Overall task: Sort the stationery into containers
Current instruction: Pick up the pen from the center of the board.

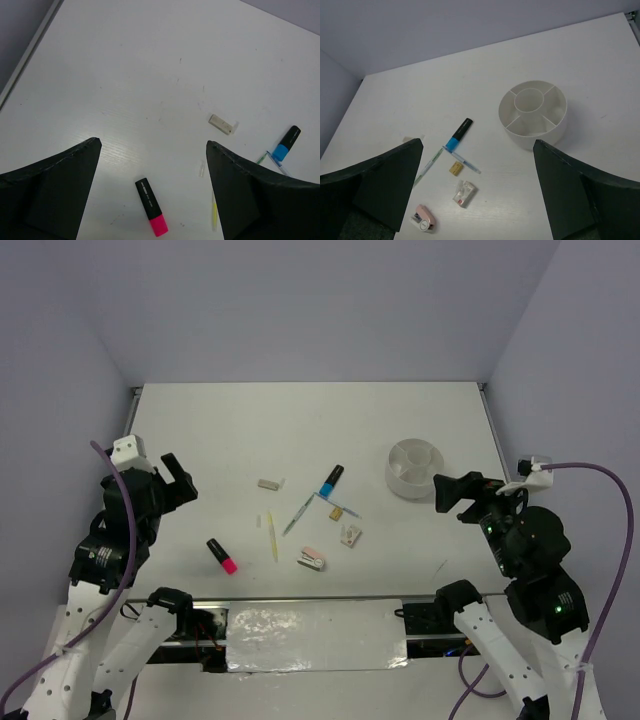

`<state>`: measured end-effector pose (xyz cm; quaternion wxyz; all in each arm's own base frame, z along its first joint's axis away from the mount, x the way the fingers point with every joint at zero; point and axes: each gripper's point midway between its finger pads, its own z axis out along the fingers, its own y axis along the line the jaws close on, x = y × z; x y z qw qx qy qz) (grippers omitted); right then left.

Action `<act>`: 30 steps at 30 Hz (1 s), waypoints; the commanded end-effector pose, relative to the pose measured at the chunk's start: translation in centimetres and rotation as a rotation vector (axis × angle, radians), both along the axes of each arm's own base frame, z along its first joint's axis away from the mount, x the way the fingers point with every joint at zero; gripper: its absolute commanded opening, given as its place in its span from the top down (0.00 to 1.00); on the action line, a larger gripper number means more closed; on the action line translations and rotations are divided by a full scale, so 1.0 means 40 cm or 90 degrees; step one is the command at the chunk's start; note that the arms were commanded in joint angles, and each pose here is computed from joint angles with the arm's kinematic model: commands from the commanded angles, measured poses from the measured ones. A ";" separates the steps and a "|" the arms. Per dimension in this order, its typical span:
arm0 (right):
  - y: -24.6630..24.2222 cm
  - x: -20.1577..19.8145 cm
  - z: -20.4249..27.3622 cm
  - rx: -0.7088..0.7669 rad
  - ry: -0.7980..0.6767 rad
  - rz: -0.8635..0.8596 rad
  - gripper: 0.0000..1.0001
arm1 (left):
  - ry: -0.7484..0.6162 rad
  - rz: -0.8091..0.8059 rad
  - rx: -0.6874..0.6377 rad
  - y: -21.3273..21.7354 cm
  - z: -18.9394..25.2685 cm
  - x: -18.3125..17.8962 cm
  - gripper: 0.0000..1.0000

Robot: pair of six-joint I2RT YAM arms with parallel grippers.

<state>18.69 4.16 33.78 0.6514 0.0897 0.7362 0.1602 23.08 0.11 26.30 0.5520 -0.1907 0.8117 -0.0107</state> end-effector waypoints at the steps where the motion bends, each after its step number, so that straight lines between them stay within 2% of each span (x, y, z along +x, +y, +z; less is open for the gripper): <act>1: -0.016 -0.018 0.043 0.006 -0.025 -0.014 0.00 | -0.024 0.013 -0.007 0.004 0.022 0.009 0.01; 8: 0.027 -0.019 0.058 0.034 -0.062 0.043 0.00 | -0.027 0.017 -0.010 0.006 0.023 0.008 0.01; 12: 0.180 0.003 0.070 0.061 -0.040 0.237 0.00 | -0.031 0.028 -0.021 0.010 0.019 0.010 0.01; 13: 0.212 0.043 0.046 0.080 0.005 0.253 0.00 | -0.027 0.036 -0.021 0.016 0.013 0.010 0.01; 15: 0.268 0.078 0.035 0.098 0.029 0.293 0.00 | -0.022 0.045 -0.023 0.022 0.005 0.014 0.01; 16: 0.294 0.130 -0.010 0.093 0.076 0.274 0.00 | -0.021 0.055 -0.025 0.030 0.006 0.013 0.01; 18: 0.389 0.140 -0.033 0.062 0.107 0.301 0.00 | -0.014 0.058 -0.020 0.035 0.001 0.016 0.01; 19: 0.424 0.200 -0.113 0.016 0.167 0.254 0.00 | -0.013 0.055 -0.016 0.035 0.001 0.016 0.01; 22: 0.569 0.216 -0.135 -0.027 0.217 0.283 0.00 | -0.002 0.053 -0.008 0.036 -0.004 0.019 0.01; 23: 0.634 0.230 -0.226 -0.077 0.266 0.281 0.00 | 0.003 0.053 -0.007 0.036 -0.008 0.020 0.01; 25: 0.696 0.248 -0.257 -0.095 0.295 0.267 0.01 | 0.002 0.053 -0.008 0.037 -0.008 0.019 0.01; 26: 0.726 0.269 -0.341 -0.138 0.329 0.243 0.06 | 0.000 0.050 -0.008 0.035 -0.005 0.019 0.01; 27: 0.761 0.253 -0.373 -0.159 0.343 0.253 0.16 | 0.000 0.047 -0.008 0.033 -0.006 0.018 0.01; 28: 0.784 0.273 -0.373 -0.159 0.343 0.248 0.21 | -0.001 0.045 -0.009 0.032 -0.006 0.017 0.01; 30: 0.828 0.260 -0.475 -0.207 0.390 0.245 0.39 | -0.004 0.039 -0.010 0.028 -0.004 0.018 0.01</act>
